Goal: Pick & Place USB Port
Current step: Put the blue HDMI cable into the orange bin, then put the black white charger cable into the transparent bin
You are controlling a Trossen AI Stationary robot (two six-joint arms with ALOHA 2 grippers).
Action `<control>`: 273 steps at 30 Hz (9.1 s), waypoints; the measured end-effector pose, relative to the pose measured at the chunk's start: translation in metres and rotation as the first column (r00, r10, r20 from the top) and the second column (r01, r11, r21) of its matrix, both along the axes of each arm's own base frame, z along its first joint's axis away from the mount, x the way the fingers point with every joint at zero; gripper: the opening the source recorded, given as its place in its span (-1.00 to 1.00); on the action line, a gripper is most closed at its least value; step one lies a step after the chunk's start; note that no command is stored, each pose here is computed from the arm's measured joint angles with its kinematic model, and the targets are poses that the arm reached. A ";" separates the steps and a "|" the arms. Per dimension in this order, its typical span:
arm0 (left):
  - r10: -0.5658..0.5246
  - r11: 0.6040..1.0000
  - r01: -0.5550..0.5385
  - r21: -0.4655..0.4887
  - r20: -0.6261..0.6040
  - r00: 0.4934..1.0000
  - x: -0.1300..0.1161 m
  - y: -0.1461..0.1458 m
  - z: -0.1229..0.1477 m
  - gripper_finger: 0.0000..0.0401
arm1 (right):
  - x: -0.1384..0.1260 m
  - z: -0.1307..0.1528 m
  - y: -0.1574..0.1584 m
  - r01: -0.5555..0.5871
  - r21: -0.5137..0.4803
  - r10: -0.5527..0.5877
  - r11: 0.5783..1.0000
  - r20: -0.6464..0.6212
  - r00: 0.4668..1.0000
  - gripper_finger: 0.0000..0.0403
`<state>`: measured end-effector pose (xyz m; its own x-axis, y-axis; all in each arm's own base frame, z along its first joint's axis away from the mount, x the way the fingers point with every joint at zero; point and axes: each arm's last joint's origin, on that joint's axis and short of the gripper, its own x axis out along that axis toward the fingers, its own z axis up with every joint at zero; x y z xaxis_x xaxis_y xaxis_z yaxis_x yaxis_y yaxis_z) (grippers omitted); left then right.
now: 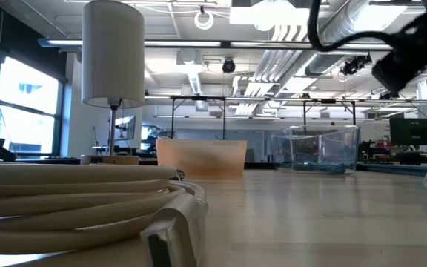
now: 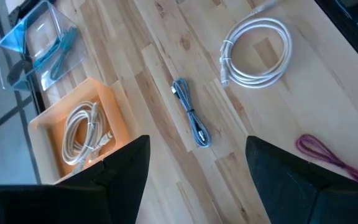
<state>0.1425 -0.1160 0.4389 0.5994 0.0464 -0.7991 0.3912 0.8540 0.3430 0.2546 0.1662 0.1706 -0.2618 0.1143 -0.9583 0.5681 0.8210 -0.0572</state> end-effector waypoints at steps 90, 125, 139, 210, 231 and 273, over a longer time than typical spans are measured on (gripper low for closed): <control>0.285 0.920 -0.108 -0.376 0.455 0.844 0.139 0.111 0.041 0.29 | -0.004 0.242 -0.093 -0.001 -0.960 0.745 0.281 0.218 0.631 -0.83; 0.249 0.877 0.011 -0.480 0.475 0.844 0.190 0.157 0.020 0.29 | 0.008 0.289 -0.139 0.002 -0.983 0.881 0.184 0.166 0.443 -0.83; 0.207 0.858 0.045 -0.512 0.426 0.881 0.188 0.154 0.016 0.29 | 0.026 0.280 -0.150 -0.028 -0.978 0.891 0.207 0.176 0.419 -0.83; 0.202 0.958 -0.125 -0.258 0.301 0.932 0.179 0.159 -0.003 -0.96 | 0.067 0.260 -0.163 -0.065 -0.981 0.910 0.181 0.142 0.389 -0.10; 0.310 0.949 -0.310 0.060 0.012 0.951 0.166 0.187 -0.033 -0.96 | -0.020 0.293 -0.157 0.064 -0.937 0.816 0.345 0.333 0.472 0.07; 0.264 0.941 -0.133 0.311 -0.428 0.864 0.235 0.230 -0.150 -0.52 | -0.056 0.277 -0.165 0.012 -0.804 0.663 0.595 0.499 0.558 0.06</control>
<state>0.3774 0.1138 0.2885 0.1240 0.3712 -0.9202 0.3905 0.8343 0.3892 0.1983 0.0008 0.4475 0.6501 -0.5413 -0.5332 0.3744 0.8389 -0.3951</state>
